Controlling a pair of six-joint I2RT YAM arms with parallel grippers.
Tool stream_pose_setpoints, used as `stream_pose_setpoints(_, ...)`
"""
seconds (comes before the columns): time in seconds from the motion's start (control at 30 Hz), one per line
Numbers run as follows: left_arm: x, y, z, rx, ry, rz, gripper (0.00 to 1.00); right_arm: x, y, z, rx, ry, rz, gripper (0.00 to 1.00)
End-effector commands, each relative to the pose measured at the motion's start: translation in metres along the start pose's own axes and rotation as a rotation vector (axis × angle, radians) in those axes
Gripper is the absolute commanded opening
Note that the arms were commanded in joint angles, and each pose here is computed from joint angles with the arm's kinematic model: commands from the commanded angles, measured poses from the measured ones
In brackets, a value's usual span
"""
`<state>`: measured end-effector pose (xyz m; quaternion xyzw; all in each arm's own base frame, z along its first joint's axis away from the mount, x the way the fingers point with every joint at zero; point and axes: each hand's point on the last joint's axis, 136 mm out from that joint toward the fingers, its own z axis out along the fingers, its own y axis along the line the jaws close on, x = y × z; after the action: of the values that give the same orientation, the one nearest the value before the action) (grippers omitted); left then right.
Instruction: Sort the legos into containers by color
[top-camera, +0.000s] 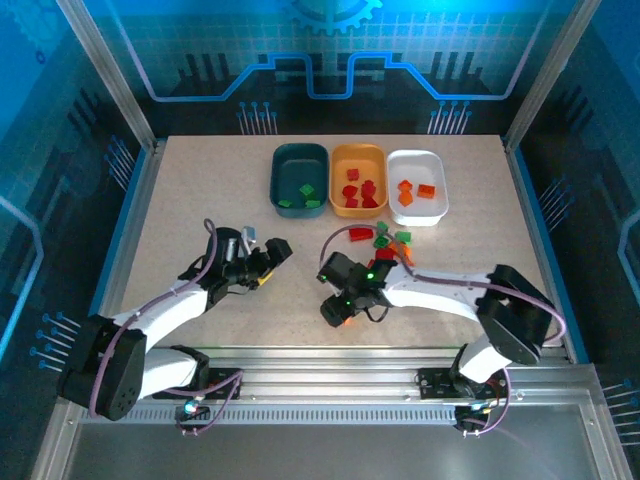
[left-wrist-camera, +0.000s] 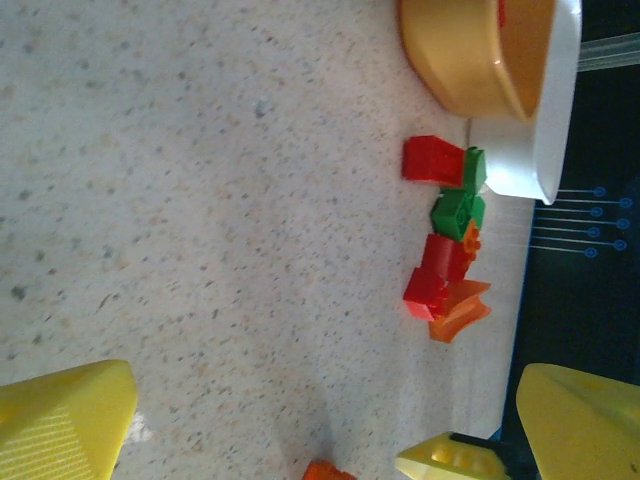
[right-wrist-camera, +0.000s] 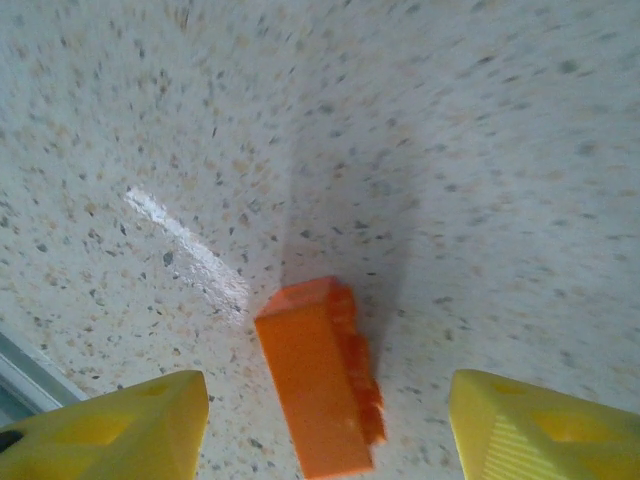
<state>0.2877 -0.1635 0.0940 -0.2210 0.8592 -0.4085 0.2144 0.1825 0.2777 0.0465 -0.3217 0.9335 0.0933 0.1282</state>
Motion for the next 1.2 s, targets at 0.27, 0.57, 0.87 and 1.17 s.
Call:
stream_pose_setpoints(0.27, -0.009, -0.002, -0.013, -0.029, -0.047, 0.031, 0.99, -0.013, -0.008, 0.011, 0.083, 0.014, -0.033, 0.25)
stream_pose_setpoints(0.57, -0.004, -0.026, 0.002, -0.137, -0.016, 0.182, 0.99, -0.084, -0.119, -0.07, 0.242, -0.252, 0.307, 0.21)
stream_pose_setpoints(0.87, 0.061, -0.069, 0.053, -0.173, 0.204, 0.408, 0.96, -0.117, -0.313, -0.08, 0.343, -0.275, 0.758, 0.23)
stream_pose_setpoints(1.17, 0.076, -0.072, 0.063, -0.196, 0.255, 0.46, 0.96, -0.125, -0.374, -0.057, 0.265, -0.242, 0.856, 0.26)
